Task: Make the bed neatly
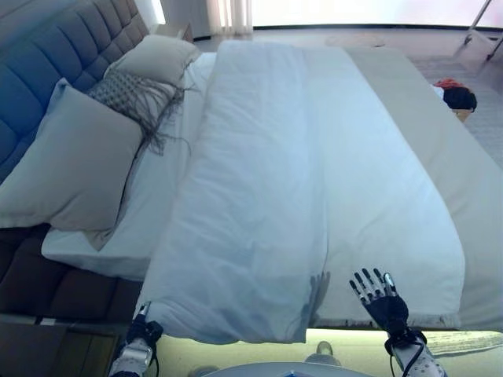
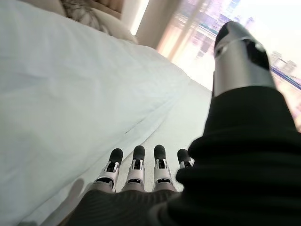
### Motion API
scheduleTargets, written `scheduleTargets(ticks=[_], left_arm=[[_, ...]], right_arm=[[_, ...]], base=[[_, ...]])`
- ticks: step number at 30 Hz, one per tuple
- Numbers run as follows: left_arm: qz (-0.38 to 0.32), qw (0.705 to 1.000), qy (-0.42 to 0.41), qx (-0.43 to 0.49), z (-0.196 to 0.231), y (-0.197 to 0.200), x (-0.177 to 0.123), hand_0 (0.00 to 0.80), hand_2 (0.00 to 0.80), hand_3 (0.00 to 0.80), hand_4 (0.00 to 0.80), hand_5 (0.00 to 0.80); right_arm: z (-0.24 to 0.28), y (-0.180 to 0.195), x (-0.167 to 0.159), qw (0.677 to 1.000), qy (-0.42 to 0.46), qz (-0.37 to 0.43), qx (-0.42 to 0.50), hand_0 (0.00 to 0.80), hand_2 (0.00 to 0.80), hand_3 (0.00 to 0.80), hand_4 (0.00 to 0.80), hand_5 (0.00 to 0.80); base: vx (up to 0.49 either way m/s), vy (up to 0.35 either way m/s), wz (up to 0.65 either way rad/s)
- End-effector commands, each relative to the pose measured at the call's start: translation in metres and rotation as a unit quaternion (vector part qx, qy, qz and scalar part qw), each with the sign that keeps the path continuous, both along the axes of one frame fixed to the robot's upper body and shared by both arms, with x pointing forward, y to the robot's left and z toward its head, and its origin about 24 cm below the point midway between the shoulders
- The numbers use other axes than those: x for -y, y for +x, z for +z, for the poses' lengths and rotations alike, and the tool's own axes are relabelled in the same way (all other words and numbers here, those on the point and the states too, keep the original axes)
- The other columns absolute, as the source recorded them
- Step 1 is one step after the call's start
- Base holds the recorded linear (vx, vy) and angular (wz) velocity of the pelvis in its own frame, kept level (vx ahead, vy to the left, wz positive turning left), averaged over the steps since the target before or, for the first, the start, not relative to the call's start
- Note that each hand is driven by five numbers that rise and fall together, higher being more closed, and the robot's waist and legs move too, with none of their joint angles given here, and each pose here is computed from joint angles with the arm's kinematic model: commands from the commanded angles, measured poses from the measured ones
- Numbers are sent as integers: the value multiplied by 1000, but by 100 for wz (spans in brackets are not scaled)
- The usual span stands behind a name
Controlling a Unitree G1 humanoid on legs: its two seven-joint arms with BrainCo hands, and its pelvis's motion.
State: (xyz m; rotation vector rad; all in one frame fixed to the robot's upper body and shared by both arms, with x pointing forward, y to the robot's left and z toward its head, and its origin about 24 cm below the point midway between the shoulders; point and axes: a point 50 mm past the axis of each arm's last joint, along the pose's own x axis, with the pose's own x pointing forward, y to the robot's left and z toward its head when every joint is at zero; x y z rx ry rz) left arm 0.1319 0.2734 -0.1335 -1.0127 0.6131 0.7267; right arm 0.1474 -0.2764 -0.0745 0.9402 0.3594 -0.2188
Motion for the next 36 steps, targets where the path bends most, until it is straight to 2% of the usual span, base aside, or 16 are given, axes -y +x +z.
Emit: scheduleTargets(ticks=[1, 8, 12, 15, 16, 17, 18, 19, 20, 21, 22, 29, 30, 32, 34, 36], left_arm=[[80, 984, 124, -104, 17, -63, -78, 800, 800, 800, 800, 800], [39, 984, 153, -79, 27, -8, -72, 800, 800, 800, 800, 800], [20, 976, 173, -130, 26, -5, -70, 800, 800, 800, 800, 800], [-32, 956, 203, -207, 23, -9, -70, 800, 800, 800, 800, 800], [-47, 945, 214, -243, 21, -13, -70, 558, 558, 558, 558, 558], [-77, 919, 243, -301, 19, -22, -71, 223, 223, 223, 223, 223], [-124, 882, 282, -356, 19, -27, -73, 0, 0, 0, 0, 0], [-206, 810, 343, -428, 19, -34, -74, 0, 0, 0, 0, 0], [-246, 766, 378, -459, 20, -34, -74, 0, 0, 0, 0, 0], [-277, 728, 401, -482, 20, -35, -71, 0, 0, 0, 0, 0], [-282, 724, 393, -492, 17, -38, -67, 0, 0, 0, 0, 0], [-267, 748, 342, -503, 5, -62, -56, 0, 0, 0, 0, 0], [-247, 768, 331, -489, 5, -62, -57, 0, 0, 0, 0, 0], [-193, 837, 308, -408, 7, -49, -59, 0, 0, 0, 0, 0], [-158, 902, 285, -284, 14, -23, -60, 0, 0, 0, 0, 0], [-118, 961, 234, -84, 31, 14, -54, 0, 0, 0, 0, 0]], right_arm=[[34, 33, 13, 990, -30, -11, 134, 0, 0, 0, 0, 0], [66, 70, 6, 971, -25, 3, 236, 0, 0, 0, 0, 0], [80, 83, 2, 966, -29, 23, 256, 0, 0, 0, 0, 0], [91, 90, 2, 962, -29, 30, 269, 0, 0, 0, 0, 0], [95, 92, 1, 961, -30, 32, 274, 0, 0, 0, 0, 0], [98, 94, 1, 959, -32, 36, 278, 0, 0, 0, 0, 0], [101, 96, 0, 958, -35, 39, 282, 0, 0, 0, 0, 0], [105, 97, -1, 957, -36, 43, 286, 0, 0, 0, 0, 0], [108, 98, -4, 956, -37, 47, 288, 0, 0, 0, 0, 0], [111, 99, -8, 955, -39, 52, 290, 0, 0, 0, 0, 0], [113, 99, -11, 954, -42, 56, 292, 0, 0, 0, 0, 0], [113, 98, -7, 953, -49, 52, 294, 0, 0, 0, 0, 0], [113, 98, -7, 953, -51, 52, 294, 0, 0, 0, 0, 0], [114, 98, -4, 953, -56, 53, 292, 0, 0, 0, 0, 0], [114, 97, 1, 953, -64, 52, 291, 0, 0, 0, 0, 0], [116, 95, 10, 952, -74, 44, 293, 0, 0, 0, 0, 0]], base=[[-476, 73, 21], [-292, 97, 20], [-123, 105, 1], [-77, 76, -7], [-62, 82, -2], [-53, 98, 1], [-44, 99, 2], [-27, 71, 3], [-15, 63, 4], [1, 66, 5], [11, 80, 4], [4, 43, 4], [31, 42, -4], [63, 82, -4], [55, 94, 2], [18, 73, 6]])
